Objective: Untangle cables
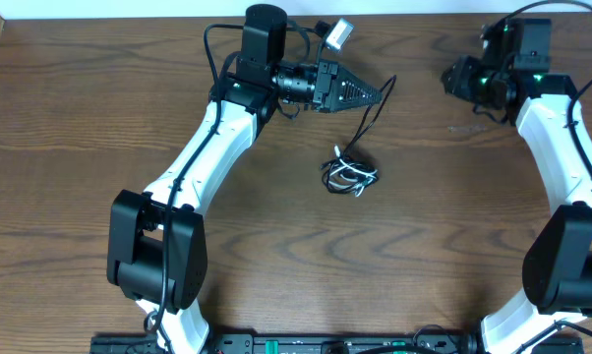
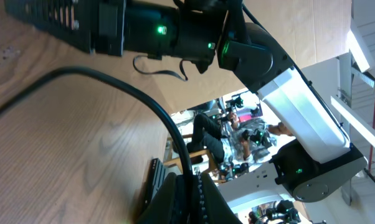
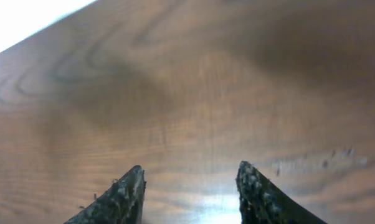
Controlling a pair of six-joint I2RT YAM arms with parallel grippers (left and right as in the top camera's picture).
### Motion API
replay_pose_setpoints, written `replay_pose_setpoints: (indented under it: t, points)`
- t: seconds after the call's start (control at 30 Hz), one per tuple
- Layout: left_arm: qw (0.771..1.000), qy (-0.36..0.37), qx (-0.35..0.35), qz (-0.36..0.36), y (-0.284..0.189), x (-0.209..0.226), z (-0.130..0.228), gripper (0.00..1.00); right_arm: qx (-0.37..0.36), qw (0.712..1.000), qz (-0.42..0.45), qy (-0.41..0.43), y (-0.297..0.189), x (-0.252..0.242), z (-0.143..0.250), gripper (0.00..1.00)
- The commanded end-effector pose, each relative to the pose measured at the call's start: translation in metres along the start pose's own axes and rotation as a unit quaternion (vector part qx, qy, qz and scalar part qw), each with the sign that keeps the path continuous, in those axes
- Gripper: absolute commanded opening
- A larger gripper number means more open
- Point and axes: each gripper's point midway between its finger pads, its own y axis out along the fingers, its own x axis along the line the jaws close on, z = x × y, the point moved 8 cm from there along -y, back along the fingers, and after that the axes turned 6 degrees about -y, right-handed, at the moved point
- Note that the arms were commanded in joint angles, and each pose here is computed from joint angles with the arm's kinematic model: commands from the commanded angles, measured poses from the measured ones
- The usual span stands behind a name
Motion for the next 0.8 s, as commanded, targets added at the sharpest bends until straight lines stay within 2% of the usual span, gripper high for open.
replay_pose_setpoints:
  t: [0.0, 0.13, 0.27, 0.43, 0.77]
  points:
    - [1.0, 0.01, 0.0, 0.002, -0.002, -0.006, 0.0, 0.07, 0.03, 1.0, 0.002, 0.01, 0.004, -0.001, 0.011, 0.46]
    - [0.999, -0.021, -0.026, -0.029, -0.002, 0.007, 0.0, 0.07, 0.067, 0.998, -0.001, 0.013, 0.003, 0.001, 0.023, 0.46]
    - [0.989, -0.082, -0.074, -0.102, -0.005, 0.03, 0.001, 0.07, 0.106, 0.989, -0.077, -0.074, 0.003, 0.024, 0.038, 0.5]
    - [0.976, -0.106, -0.112, -0.156, -0.01, 0.043, -0.001, 0.07, 0.149, 0.952, -0.174, -0.203, 0.001, 0.06, 0.064, 0.53]
    - [0.97, -0.11, -0.132, -0.172, -0.016, 0.046, -0.005, 0.07, 0.164, 0.892, -0.229, -0.352, 0.004, 0.116, 0.097, 0.49]
